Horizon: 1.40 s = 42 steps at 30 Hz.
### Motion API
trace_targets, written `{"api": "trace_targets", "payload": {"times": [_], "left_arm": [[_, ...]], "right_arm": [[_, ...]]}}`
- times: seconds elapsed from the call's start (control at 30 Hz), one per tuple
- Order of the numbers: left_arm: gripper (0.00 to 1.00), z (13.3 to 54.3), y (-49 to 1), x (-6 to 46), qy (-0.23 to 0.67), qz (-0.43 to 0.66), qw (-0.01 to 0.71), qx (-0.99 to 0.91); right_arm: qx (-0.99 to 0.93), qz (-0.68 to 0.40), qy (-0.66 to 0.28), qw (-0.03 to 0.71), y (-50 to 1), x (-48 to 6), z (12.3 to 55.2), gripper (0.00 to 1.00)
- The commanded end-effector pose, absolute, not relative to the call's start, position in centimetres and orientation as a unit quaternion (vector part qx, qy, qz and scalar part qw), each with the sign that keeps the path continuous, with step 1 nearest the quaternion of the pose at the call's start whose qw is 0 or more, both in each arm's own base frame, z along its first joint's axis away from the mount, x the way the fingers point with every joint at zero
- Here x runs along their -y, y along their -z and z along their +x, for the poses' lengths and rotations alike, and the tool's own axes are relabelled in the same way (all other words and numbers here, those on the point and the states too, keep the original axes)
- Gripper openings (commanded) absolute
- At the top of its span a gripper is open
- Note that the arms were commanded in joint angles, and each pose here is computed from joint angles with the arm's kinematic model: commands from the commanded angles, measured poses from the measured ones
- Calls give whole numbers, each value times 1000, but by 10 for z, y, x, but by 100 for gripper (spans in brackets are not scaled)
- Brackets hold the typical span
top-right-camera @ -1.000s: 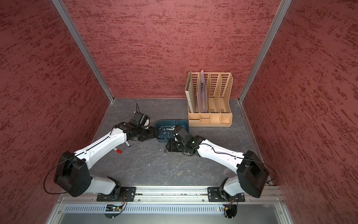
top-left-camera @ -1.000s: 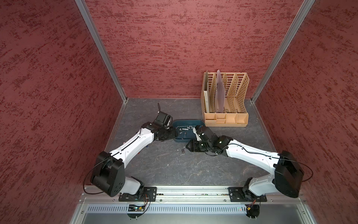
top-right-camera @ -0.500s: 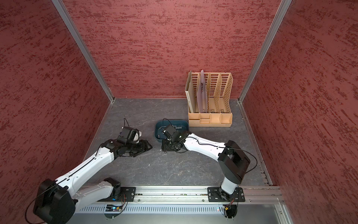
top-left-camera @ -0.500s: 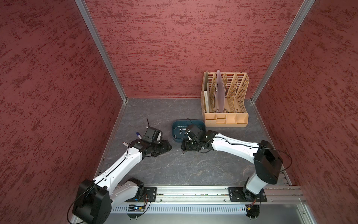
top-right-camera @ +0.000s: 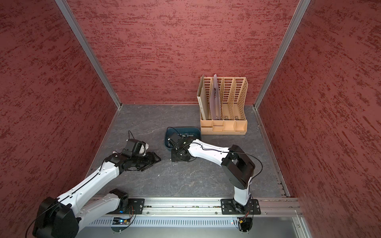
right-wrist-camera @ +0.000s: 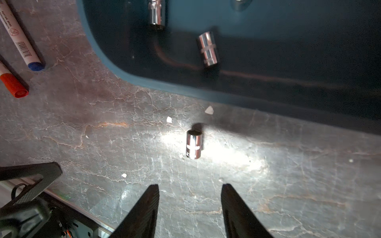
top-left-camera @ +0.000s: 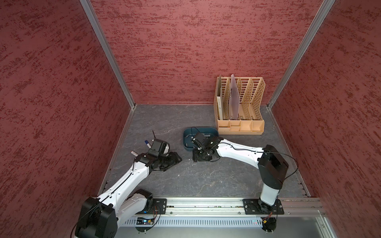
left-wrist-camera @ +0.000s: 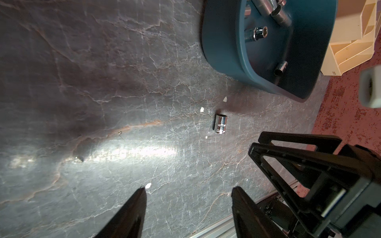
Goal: Put the socket on the desktop into the storage box
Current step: Pick up the socket head at the center of the board.
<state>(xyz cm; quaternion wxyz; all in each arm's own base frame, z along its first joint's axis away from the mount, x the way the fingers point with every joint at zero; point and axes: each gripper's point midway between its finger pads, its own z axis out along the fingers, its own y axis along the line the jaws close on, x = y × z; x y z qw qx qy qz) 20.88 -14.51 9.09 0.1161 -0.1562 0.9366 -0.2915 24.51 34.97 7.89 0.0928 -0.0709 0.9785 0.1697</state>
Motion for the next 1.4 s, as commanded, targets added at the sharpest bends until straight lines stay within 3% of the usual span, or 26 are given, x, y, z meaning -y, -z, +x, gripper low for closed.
{"api": "trace_targets", "payload": {"times": [0.0,1.37], "left_arm": [[68,209,-91,145,300,-162,119,-932],[68,205,-82,140,296,-184,110,-931]], "right_arm": [[-981,-79,-148,96,-76,-351,247,53],[-990,-87,-94,61,-21,-364,258,31]]}}
